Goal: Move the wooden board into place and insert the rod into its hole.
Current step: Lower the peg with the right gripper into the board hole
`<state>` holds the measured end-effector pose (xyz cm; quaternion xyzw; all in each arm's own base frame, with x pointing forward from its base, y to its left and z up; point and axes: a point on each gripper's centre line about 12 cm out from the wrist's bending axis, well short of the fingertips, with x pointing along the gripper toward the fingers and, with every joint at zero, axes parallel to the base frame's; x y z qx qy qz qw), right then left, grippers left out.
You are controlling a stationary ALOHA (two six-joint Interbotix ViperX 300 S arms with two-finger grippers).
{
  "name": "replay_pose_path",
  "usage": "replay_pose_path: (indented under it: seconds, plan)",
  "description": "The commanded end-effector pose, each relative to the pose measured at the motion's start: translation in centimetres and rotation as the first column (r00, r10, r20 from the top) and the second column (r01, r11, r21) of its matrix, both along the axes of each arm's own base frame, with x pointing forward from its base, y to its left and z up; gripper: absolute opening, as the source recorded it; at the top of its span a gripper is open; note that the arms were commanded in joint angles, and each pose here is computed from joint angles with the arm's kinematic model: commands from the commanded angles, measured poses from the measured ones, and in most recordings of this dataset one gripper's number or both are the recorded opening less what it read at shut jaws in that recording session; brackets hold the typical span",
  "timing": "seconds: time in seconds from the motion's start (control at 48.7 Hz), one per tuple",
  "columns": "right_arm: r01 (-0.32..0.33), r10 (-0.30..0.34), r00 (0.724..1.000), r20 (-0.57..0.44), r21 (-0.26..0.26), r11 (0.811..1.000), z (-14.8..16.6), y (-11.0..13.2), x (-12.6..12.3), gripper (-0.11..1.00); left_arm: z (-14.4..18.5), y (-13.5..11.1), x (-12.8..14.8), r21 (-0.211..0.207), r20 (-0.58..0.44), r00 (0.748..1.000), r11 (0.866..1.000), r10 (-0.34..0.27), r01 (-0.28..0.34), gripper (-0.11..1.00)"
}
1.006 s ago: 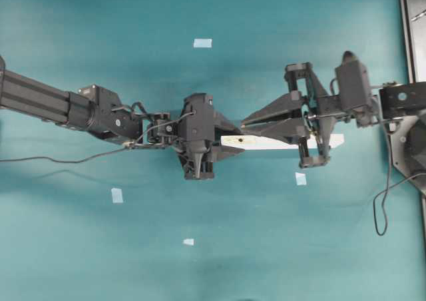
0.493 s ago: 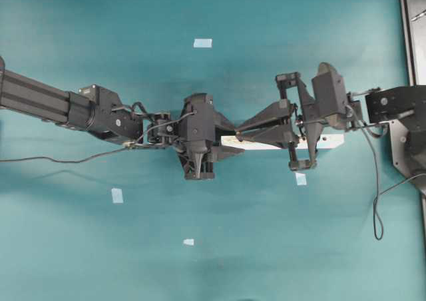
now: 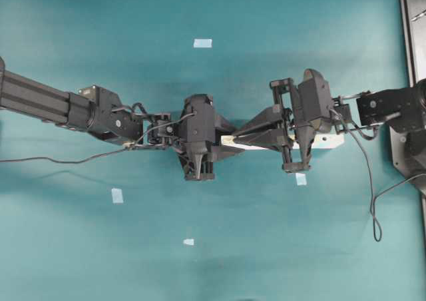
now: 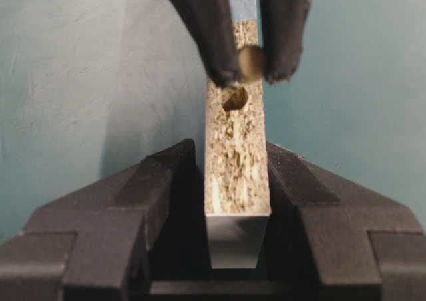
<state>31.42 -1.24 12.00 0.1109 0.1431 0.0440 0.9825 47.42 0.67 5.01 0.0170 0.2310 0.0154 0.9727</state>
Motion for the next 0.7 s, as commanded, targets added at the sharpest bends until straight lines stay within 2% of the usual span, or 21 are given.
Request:
replay_pose_path:
  seconds: [0.0,0.678]
  plan:
    - [0.004,-0.004,1.000,0.025,-0.001,1.000,0.5,-0.2,0.5,0.09,0.1,0.4,-0.1,0.008,-0.010,1.000,1.000,0.006,-0.006,0.32]
    - [0.020,-0.019,0.999,-0.034,0.009,1.000,-0.9,-0.2,-0.1,0.09,0.0,0.5,-0.2,0.008,-0.013,1.000,1.000,0.007,-0.007,0.32]
